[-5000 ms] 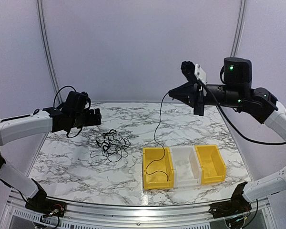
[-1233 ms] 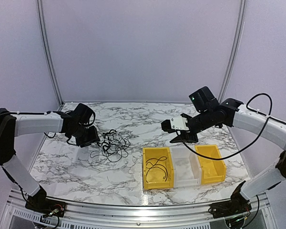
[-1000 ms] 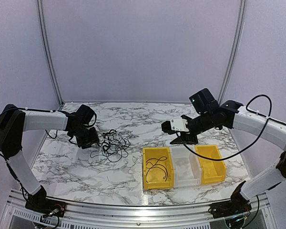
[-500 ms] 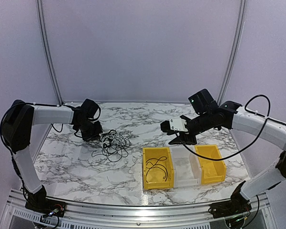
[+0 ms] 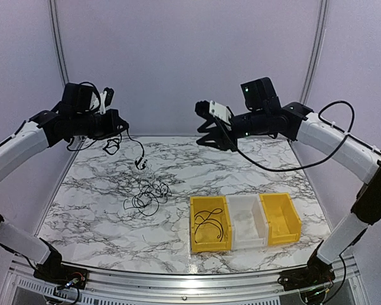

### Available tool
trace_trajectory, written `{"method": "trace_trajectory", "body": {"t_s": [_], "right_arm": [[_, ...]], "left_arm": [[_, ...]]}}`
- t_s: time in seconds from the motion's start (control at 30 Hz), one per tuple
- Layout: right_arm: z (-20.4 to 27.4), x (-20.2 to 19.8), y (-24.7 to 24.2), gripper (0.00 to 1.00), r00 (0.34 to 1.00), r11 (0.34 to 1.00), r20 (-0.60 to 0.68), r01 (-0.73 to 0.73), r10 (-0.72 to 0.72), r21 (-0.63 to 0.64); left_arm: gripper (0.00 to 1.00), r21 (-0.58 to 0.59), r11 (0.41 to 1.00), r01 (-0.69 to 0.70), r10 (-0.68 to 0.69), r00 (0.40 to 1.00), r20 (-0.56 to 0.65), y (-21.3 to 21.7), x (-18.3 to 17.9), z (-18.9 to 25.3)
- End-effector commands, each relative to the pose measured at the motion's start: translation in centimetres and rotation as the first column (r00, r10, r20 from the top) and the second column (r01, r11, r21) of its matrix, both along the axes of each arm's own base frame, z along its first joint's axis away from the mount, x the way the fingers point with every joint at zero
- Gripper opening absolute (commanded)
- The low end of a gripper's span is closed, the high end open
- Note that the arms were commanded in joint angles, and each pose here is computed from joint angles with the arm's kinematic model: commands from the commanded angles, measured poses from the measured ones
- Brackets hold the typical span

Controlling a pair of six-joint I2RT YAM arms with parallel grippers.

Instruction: Untangle the cables

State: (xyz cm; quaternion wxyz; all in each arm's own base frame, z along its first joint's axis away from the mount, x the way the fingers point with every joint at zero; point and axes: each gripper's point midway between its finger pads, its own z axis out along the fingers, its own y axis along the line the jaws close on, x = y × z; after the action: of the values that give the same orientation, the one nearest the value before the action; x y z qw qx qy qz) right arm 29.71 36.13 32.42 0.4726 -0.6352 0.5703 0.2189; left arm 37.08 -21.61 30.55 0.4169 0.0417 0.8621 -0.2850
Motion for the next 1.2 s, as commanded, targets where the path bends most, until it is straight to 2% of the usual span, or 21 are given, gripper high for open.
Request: {"method": "trace_trajectory", "body": {"t_s": [0.0,0.1,0.27,0.5,0.8,0.9,0.97,1.17], "right_arm": [[5.8,0.6,3.7,0.41,1.000,0.984,-0.010,-0.025,0.027,0.176],[6.7,1.1,6.0,0.43,0.999,0.974,-0.030,-0.034,0.042,0.226],[7.4,0.1,9.5,0.52,0.978,0.948,-0.156,-0.086,0.139,0.307],[3.7,0.1,12.3,0.57,0.924,0.947,-0.352,-0.036,0.153,0.318],[1.8,1.4,16.2,0.67,0.915,0.943,-0.373,-0.022,0.153,0.333],[1.1,1.7,17.5,0.67,0.913,0.942,-0.377,-0.022,0.155,0.335],[1.0,1.4,17.9,0.63,0.906,0.939,-0.388,-0.028,0.169,0.342],[3.0,0.9,17.6,0.20,0.906,0.926,-0.385,-0.023,0.179,0.376]], "left_arm": [[0.00,-0.014,0.984,0.179,-0.175,0.976,0.130,-1.5,-2.2,4.1],[0.00,-0.058,0.971,0.232,-0.220,0.962,0.161,-2.3,-3.1,5.8],[0.00,-0.106,0.981,0.163,-0.146,0.978,0.150,-1.8,-2.5,6.0],[0.00,-0.203,0.975,0.086,-0.054,0.986,0.156,-1.0,-2.3,6.8],[0.00,-0.248,0.968,0.043,0.002,0.984,0.180,0.2,-3.2,8.1],[0.00,-0.262,0.964,0.040,0.008,0.984,0.180,0.3,-3.4,8.5],[0.00,-0.266,0.963,0.038,0.010,0.984,0.178,0.3,-3.5,8.5],[0.00,-0.259,0.966,0.009,0.033,0.987,0.159,0.7,-3.3,7.5]]}}
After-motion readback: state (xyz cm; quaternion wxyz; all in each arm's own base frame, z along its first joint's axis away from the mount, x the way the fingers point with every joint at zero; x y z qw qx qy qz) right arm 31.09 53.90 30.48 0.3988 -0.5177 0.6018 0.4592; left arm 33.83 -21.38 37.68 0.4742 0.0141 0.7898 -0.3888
